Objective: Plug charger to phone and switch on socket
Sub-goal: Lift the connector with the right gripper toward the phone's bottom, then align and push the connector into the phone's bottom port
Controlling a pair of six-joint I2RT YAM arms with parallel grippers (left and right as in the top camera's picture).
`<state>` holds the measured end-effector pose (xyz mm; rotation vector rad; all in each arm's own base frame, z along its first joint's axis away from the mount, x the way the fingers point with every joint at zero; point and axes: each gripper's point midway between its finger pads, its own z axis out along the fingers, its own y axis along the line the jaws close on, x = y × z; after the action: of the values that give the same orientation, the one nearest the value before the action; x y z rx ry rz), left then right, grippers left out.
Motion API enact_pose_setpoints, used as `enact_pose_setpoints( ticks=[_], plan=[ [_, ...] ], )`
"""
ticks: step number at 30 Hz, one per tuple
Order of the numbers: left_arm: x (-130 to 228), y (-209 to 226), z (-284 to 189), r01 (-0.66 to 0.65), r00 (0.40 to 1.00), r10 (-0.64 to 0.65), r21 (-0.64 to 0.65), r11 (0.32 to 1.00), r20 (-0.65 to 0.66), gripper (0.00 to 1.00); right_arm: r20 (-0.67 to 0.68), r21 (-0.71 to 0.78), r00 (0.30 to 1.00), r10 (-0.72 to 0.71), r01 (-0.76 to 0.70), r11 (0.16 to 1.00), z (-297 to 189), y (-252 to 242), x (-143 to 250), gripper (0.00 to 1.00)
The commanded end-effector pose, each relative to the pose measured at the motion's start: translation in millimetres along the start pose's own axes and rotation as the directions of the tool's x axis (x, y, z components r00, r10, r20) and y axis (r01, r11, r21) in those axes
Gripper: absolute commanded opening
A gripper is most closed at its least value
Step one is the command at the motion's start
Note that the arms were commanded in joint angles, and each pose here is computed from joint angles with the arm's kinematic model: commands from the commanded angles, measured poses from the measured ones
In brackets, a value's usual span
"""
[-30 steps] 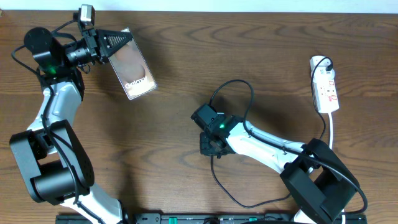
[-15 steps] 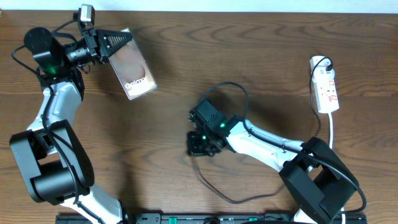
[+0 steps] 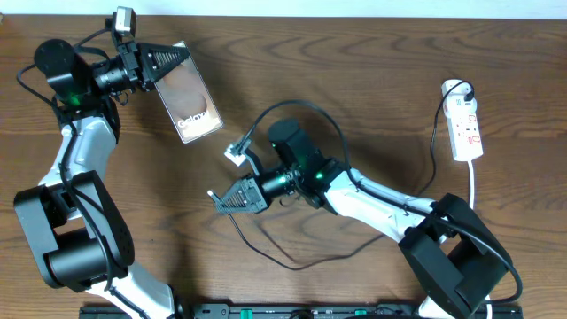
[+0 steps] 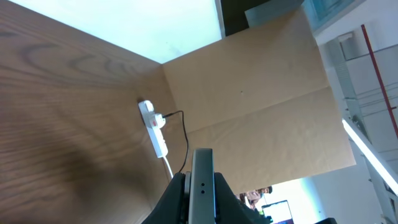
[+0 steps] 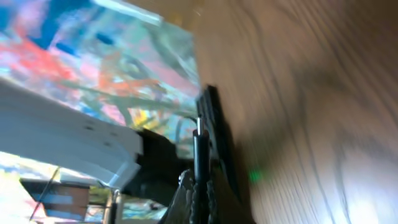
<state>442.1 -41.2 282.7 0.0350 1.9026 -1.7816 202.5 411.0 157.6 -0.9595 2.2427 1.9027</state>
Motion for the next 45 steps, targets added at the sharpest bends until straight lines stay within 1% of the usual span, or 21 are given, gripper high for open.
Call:
enact_pose_setpoints(
  ticks=[1, 9, 12, 17, 19, 22, 32, 41, 43, 45],
  plan=[
    [-2.2, -12.9, -1.9, -0.046, 0.999, 0.046, 0.002, 0.999, 0.0, 0.07, 0.017, -0.072, 0.997, -0.069, 0.07, 0.995, -3.2, 16.0, -10.8, 0.01],
    [-3.2, -12.5, -4.0, -0.046, 0.999, 0.046, -0.001, 0.999, 0.006, 0.07, 0.164, 0.046, 0.986, -0.025, 0.018, 0.999, -13.3, -4.0, -42.3, 0.01],
    [-4.9, -12.0, -6.1, -0.046, 0.999, 0.046, -0.004, 0.999, 0.015, 0.08, 0.202, 0.064, 0.979, -0.009, -0.004, 0.998, -18.4, -8.3, -50.5, 0.01],
    [-7.1, -11.3, -8.6, -0.043, 0.999, 0.043, -0.009, 0.999, 0.027, 0.08, 0.257, 0.045, 0.964, -0.072, 0.063, 0.997, -27.1, 1.6, -67.0, 0.01],
    [-6.6, -11.5, -7.5, -0.039, 0.999, 0.039, -0.007, 0.999, 0.024, 0.07, 0.277, 0.036, 0.954, -0.116, 0.11, 0.993, -28.7, 8.6, -72.9, 0.01],
    [-6.5, -11.6, -7.4, -0.039, 0.999, 0.039, -0.007, 0.999, 0.024, 0.07, 0.295, 0.029, 0.943, -0.154, 0.152, 0.988, -30.2, 15.1, -77.7, 0.01],
    [-4.3, -12.1, -6.7, -0.035, 0.999, 0.035, -0.004, 0.999, 0.011, 0.08, 0.312, 0.043, 0.937, -0.158, 0.152, 0.987, -31.4, 13.7, -81.2, 0.01],
    [0.0, -13.5, 2.5, -0.031, 0.999, 0.031, 0.006, 1.0, -0.01, 0.07, 0.351, 0.059, 0.93, -0.111, 0.097, 0.994, -34.0, 9.1, -88.5, 0.01],
    [0.0, -13.6, 2.6, -0.031, 0.999, 0.031, 0.006, 0.999, -0.01, 0.07, 0.363, 0.029, 0.929, -0.071, 0.065, 0.997, -34.9, 13.9, -91.0, 0.01],
    [0.0, -13.6, 2.6, -0.031, 0.999, 0.031, 0.006, 0.999, -0.01, 0.07, 0.36, 0.016, 0.931, -0.063, 0.061, 0.998, -34.8, 16.5, -90.8, 0.01]
  ],
)
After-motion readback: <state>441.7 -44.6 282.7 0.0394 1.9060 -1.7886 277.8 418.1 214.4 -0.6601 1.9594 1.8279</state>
